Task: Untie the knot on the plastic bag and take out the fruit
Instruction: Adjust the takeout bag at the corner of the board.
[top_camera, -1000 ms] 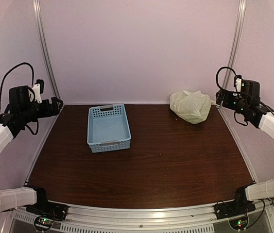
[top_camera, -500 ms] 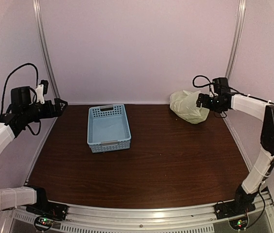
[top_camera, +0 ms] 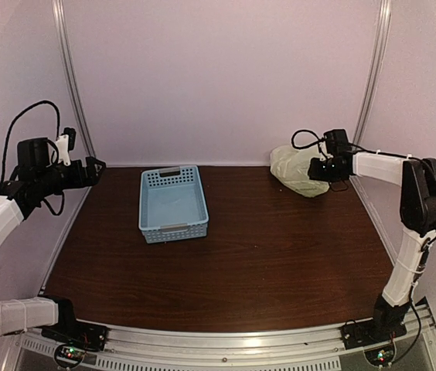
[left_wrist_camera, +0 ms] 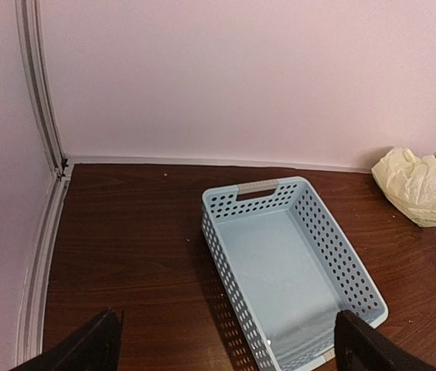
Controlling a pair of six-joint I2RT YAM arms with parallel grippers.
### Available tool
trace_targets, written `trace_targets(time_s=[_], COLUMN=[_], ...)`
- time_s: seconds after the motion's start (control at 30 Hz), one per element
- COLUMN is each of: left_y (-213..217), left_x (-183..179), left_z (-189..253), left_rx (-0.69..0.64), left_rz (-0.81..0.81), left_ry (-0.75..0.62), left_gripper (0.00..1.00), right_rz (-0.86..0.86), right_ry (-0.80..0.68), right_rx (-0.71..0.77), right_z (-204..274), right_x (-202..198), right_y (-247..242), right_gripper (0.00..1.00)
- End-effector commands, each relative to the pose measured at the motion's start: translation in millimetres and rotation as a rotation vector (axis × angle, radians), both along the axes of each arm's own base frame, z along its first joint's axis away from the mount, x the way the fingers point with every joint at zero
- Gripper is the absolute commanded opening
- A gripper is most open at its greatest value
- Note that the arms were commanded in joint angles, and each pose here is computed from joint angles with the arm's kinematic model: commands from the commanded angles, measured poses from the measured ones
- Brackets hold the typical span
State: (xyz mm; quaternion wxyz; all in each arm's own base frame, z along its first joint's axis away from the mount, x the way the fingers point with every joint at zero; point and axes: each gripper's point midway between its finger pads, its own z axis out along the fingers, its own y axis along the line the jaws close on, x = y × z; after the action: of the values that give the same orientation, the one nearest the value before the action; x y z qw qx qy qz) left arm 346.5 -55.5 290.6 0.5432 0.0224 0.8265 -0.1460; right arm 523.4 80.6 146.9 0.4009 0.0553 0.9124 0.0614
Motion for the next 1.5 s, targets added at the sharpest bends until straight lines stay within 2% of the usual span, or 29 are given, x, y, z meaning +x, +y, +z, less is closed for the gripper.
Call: trace_targets(time_s=[0.0, 0.13, 0.2, 0.37, 0.53, 0.8, 1.0, 1.27, 1.37, 1.47], left_y=[6.4, 7.4, 9.8, 10.2, 12.1, 19.7, 23.1, 28.0, 28.6, 29.0], left_x=[3.6, 4.3, 4.1, 1.8, -0.1, -3.8, -4.5, -6.2, -5.9, -5.5], left_z=[0.8, -0.2, 0.9, 4.3, 7.6, 14.1, 13.3, 14.0, 13.3, 12.4], left_rx=[0.024, 0.030, 0.036, 0.045, 0.050, 0.064, 0.071, 0.080, 0.082, 0.083], left_rz=[0.022, 0.027, 0.039, 0.037, 0.047, 0.087, 0.106, 0.133, 0.137, 0.139], left_ry=[-0.020, -0.018, -0.022, -0.035, -0.051, -0.085, -0.084, -0.091, -0.089, -0.085], left_gripper=[0.98, 0.97, 0.98, 0.97, 0.97, 0.98, 0.97, 0.97, 0.98, 0.97], right_rz=[0.023, 0.086, 0.105, 0.184, 0.285, 0.399, 0.515, 0.648, 0.675, 0.665], right_ry=[-0.028, -0.058, -0.057, -0.066, -0.104, -0.040, 0.026, 0.074, 0.084, 0.082], right_rx=[-0.031, -0.037, -0.060, -0.085, -0.110, -0.095, -0.001, 0.221, 0.257, 0.245], right_z=[-1.9, 0.3, -0.5, -0.4, 5.0, -20.7, -36.2, -34.8, -32.8, -29.4], right_x=[-1.9, -7.7, -10.0, -22.3, -51.5, -129.0, -204.9, -291.4, -311.7, -315.9], right_y=[2.0, 15.8, 18.5, 34.7, 65.8, 110.8, 151.8, 199.7, 208.8, 207.3], right_gripper=[0.31, 0.13, 0.00, 0.00, 0.00, 0.00, 0.00, 0.00, 0.00, 0.00])
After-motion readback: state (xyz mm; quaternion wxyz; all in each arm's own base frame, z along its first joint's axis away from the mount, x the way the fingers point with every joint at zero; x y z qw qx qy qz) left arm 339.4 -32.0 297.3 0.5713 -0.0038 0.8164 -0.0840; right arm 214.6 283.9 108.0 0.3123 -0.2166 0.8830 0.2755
